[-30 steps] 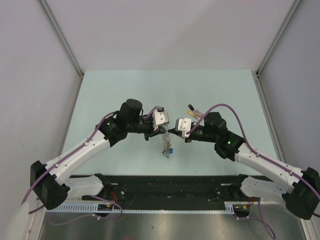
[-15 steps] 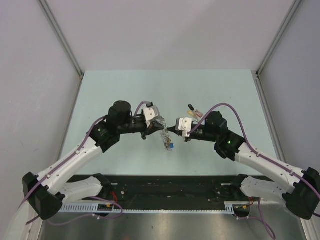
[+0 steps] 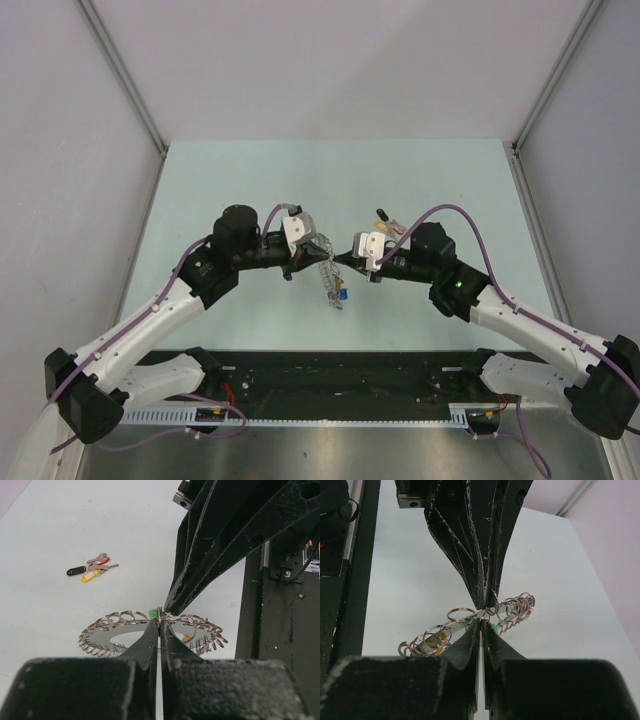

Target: Put the keys on the keyring

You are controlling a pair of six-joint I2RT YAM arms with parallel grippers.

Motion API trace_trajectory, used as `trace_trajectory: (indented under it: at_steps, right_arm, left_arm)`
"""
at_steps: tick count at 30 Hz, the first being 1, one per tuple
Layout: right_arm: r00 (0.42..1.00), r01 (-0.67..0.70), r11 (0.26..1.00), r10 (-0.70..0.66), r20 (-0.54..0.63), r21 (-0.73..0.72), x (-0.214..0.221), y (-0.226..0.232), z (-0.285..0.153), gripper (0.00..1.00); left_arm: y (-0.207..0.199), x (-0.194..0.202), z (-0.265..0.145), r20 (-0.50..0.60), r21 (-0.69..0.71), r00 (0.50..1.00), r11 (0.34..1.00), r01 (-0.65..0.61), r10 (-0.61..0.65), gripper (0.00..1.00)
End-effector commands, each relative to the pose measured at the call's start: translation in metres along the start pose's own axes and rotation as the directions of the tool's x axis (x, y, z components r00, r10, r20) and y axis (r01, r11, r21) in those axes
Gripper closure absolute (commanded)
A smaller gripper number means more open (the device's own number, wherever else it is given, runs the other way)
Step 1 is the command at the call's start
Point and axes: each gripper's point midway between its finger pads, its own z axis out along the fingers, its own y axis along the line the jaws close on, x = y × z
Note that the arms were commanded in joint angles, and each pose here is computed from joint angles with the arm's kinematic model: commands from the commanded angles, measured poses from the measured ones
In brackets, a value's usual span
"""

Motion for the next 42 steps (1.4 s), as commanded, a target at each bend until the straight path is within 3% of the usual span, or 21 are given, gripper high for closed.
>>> trace_trajectory:
  at_steps: [1,11,25,30,34,38,42]
  right_arm:
    - [1.0,0.006,1.0,-0.006,0.031,0.028,-0.014,-0.009,0.003,0.93]
    - [1.0,0.003,0.999,-0.004,0.023,0.046,-0.012,-0.012,0.003,0.78]
    - [0.998,0.014,0.998,-0.017,0.056,0.062,-0.023,-0.014,-0.004,0.79]
    - [0.998,0.018,0.998,-0.021,0.058,0.06,-0.025,-0.013,-0.005,0.84]
    - [0.999,0.018,0.998,-0.02,0.047,0.055,-0.02,-0.013,-0.002,1.0]
    - [0.999,0.022,0.999,-0.024,0.046,0.046,-0.02,-0.011,-0.001,1.0]
    - [0.999,0.034,0.999,-0.036,0.041,0.043,-0.019,-0.01,-0.004,1.0]
  left_arm:
    - [-0.008,-0.044,-0.005,0.149,0.037,0.986,0.995,-0.087,0.081,1.0]
    - [-0.01,-0.042,-0.004,0.144,0.051,0.987,0.995,-0.082,0.074,1.0]
    - [-0.009,-0.035,-0.001,0.119,0.06,0.991,0.995,-0.074,0.067,1.0]
    - [-0.009,-0.034,-0.001,0.115,0.059,0.991,0.996,-0.073,0.065,1.0]
    - [-0.01,-0.035,0.0,0.123,0.064,0.991,0.996,-0.068,0.06,1.0]
    - [-0.009,-0.039,-0.002,0.141,0.05,0.988,0.997,-0.062,0.055,1.0]
    - [-0.009,-0.035,-0.003,0.12,0.043,0.991,0.997,-0.065,0.059,0.86]
